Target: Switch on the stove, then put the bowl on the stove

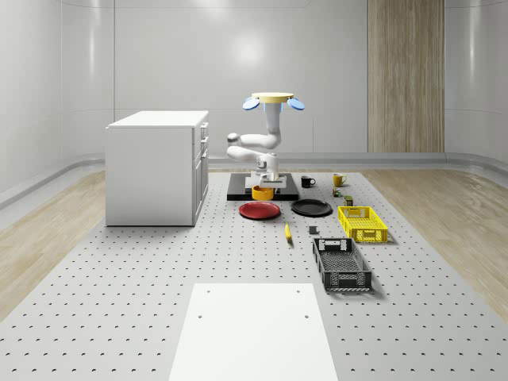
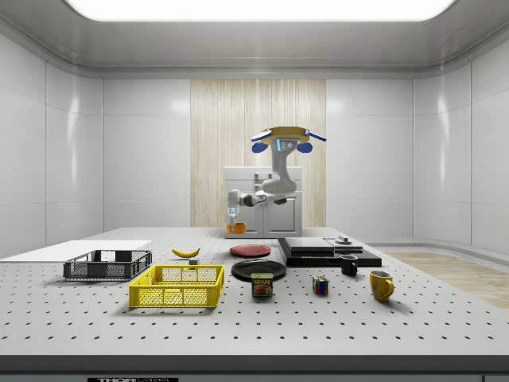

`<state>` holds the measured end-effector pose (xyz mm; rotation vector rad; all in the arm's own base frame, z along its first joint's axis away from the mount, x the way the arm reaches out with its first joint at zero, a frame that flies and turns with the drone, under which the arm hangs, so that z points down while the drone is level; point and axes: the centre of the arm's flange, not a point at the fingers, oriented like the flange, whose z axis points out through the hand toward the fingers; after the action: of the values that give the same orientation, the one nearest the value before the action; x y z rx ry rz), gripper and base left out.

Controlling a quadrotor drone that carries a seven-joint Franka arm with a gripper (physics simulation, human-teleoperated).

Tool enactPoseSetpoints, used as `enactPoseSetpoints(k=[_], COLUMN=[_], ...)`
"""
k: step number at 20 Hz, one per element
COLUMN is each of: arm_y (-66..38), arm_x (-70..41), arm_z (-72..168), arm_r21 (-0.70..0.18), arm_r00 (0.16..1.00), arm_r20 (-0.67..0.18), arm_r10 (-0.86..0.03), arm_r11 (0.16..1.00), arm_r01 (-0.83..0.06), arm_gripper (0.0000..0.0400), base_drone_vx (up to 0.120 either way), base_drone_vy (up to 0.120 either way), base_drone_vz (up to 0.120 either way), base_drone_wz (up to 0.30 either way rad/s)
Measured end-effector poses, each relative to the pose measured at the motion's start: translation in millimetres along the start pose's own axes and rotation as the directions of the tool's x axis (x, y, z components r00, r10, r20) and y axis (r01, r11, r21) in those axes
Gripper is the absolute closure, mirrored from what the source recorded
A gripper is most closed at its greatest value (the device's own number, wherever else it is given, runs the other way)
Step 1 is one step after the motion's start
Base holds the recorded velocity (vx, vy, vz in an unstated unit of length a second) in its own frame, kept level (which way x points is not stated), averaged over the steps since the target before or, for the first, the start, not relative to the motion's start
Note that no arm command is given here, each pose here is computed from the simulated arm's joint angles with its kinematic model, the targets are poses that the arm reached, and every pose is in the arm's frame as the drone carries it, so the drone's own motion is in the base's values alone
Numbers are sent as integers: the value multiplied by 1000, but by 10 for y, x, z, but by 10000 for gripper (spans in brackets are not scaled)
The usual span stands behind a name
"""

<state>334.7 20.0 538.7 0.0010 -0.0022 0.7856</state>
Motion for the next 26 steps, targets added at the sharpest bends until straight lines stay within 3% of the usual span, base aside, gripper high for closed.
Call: enactPoseSetpoints(k=[26], arm_y=[0], arm_x=[0], arm_z=[0], arm_r21=[0], arm_r00=[1000], arm_r20=[0], arm_r10=[0], arm_r11=[1000], arm_r01=[0], arm_gripper=[300], base_drone_vx=[-120], base_drone_vy=[0], base_drone_vz=[0], base_drone_wz=[0])
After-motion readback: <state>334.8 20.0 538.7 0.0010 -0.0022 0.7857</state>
